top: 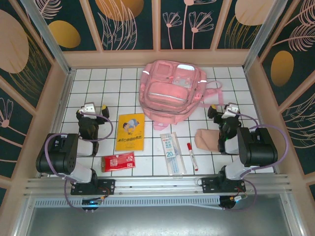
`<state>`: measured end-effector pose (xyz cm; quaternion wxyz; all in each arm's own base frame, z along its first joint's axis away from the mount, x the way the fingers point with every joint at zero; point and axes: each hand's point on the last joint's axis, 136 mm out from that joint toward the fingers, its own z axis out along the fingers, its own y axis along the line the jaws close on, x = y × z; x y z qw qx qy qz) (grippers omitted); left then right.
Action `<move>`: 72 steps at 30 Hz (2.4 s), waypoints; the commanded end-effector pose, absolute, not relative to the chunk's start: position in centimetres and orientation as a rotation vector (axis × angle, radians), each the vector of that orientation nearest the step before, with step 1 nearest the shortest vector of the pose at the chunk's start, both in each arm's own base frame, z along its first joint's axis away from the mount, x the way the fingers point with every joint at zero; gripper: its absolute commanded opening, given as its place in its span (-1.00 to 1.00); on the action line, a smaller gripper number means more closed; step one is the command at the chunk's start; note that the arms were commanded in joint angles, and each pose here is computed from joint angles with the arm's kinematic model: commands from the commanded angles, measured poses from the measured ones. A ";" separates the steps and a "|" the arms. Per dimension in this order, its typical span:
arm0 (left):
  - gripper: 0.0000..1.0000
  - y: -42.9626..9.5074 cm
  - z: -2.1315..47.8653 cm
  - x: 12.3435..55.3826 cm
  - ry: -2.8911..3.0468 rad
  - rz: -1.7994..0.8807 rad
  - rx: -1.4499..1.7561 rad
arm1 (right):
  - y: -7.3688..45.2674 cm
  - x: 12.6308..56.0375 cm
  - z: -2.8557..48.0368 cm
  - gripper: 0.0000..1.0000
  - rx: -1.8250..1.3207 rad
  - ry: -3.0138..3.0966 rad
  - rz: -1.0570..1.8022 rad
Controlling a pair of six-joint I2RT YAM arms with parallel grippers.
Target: Pack the student bag
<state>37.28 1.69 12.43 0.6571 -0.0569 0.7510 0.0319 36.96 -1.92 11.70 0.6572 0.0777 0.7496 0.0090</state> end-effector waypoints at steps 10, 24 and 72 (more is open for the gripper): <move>0.98 3.5 13.7 37.1 1.634 0.112 -0.255 | -1.7 37.5 12.7 0.99 0.161 1.664 0.023; 0.98 3.7 13.8 36.9 1.624 0.119 -0.273 | -1.7 37.4 12.8 0.99 0.161 1.663 0.030; 0.73 -28.4 5.5 35.1 2.524 -0.531 -0.320 | 6.5 47.1 6.0 0.13 -0.493 2.360 0.506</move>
